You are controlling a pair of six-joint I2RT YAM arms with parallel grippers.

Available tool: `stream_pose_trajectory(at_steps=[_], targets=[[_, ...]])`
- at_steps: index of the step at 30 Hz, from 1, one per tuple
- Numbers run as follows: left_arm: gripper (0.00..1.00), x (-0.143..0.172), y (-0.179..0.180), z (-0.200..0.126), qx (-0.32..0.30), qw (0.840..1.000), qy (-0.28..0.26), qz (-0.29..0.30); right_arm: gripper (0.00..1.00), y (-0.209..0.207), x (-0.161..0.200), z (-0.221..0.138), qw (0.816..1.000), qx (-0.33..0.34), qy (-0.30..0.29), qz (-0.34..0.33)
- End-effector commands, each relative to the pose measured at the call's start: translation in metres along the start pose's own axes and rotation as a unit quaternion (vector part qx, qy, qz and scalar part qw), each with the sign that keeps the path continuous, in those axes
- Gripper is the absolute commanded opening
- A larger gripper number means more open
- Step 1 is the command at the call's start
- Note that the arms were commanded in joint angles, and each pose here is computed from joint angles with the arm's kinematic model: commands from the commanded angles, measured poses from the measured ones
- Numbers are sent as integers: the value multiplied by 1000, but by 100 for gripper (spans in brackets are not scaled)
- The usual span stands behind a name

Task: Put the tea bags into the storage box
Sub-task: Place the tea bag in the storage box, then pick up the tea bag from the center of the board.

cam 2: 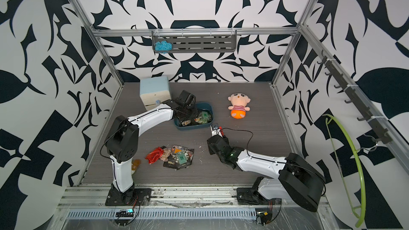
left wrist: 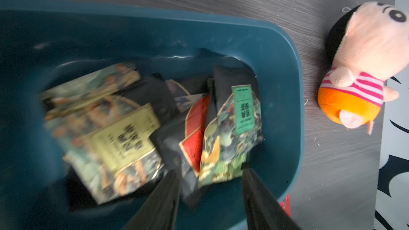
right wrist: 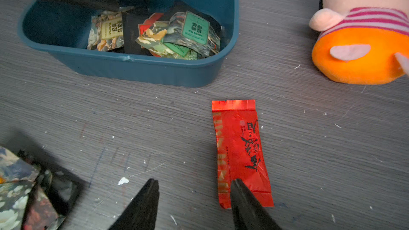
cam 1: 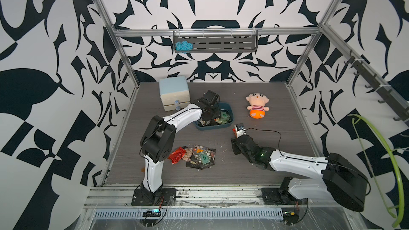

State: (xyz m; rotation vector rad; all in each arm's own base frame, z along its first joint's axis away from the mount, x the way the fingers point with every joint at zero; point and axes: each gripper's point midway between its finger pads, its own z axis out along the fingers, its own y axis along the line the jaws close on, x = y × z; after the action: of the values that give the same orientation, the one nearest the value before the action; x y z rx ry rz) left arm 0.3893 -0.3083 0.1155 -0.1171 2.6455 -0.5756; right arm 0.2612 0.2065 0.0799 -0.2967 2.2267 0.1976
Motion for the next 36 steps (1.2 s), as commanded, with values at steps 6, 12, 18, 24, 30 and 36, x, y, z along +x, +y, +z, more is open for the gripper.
stream_pose_trajectory(at_steps=[6, 12, 18, 24, 30, 36], targets=[[54, 31, 23, -76, -7, 1000, -9, 8, 56, 31, -16, 0, 998, -70, -3, -6], [55, 83, 41, -100, 5, 1000, 4, -4, 51, 62, -4, 5, 989, -140, 39, -22], [56, 131, 59, -112, 14, 1000, 10, -24, 47, 75, 1, 4, 983, -177, 53, -26], [58, 167, 70, -111, 12, 999, 35, -31, 46, 93, 6, -2, 971, -229, 65, -27], [60, 188, 80, -109, -3, 998, 48, -36, 42, 109, 14, -1, 962, -256, 89, -37], [64, 207, 101, -101, -14, 996, 56, -69, 41, 118, 18, -1, 957, -271, 101, -38]])
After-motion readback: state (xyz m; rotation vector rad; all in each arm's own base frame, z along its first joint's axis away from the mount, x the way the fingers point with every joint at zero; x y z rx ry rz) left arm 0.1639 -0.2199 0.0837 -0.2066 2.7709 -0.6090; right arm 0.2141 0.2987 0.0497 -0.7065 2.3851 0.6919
